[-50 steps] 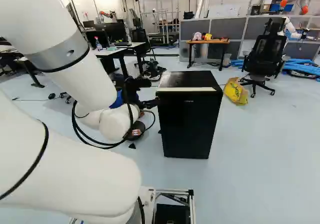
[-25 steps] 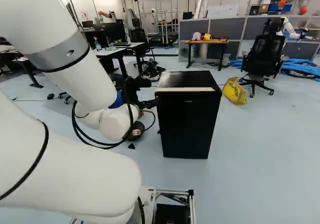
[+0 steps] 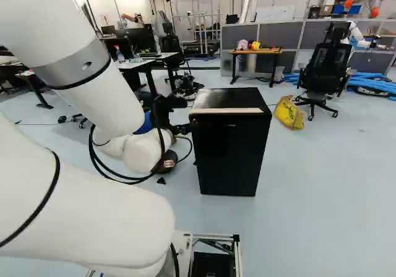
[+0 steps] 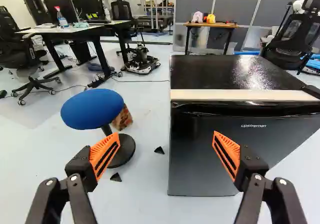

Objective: Grab a drink from the fridge

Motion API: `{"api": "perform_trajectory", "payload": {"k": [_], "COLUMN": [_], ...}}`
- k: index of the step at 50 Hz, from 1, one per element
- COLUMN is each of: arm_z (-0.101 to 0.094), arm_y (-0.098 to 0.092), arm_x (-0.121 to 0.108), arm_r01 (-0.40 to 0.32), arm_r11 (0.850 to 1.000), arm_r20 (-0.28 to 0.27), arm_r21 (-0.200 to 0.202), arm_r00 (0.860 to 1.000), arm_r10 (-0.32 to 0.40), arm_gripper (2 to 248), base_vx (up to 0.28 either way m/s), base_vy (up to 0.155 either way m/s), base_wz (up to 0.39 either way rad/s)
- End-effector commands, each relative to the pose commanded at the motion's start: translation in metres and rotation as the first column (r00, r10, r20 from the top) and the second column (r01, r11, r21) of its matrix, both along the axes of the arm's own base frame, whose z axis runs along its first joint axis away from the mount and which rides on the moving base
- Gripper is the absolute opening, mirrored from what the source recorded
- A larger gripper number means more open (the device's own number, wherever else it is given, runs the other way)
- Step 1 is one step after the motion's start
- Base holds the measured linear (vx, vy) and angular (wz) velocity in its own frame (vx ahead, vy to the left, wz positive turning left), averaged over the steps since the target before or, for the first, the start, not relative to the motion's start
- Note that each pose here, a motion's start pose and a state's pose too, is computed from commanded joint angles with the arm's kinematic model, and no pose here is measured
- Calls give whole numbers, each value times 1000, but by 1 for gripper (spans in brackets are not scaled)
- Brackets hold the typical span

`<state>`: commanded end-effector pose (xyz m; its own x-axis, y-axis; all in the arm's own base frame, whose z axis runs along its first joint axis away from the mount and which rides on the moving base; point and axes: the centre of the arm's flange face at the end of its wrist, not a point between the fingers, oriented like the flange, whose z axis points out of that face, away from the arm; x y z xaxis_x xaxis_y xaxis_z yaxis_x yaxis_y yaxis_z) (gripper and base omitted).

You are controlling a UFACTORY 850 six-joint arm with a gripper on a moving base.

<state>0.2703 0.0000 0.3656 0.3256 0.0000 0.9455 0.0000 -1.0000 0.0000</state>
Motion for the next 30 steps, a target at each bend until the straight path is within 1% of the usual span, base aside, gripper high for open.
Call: {"api": "perform_trajectory", "payload": {"k": [12, 30], "arm_z": [0, 0], "arm_y": [0, 0], "arm_x": [0, 0], "arm_r01": [0, 0], "arm_r11": [1000, 1000], "arm_r20": [0, 0], "arm_r21": [0, 0], "arm_r00": [1000, 1000], "arm_r10": [0, 0], "arm_gripper": [247, 247], "base_vx": [0, 0], "base_vy": [-31, -49], "base_wz": [3, 3]}}
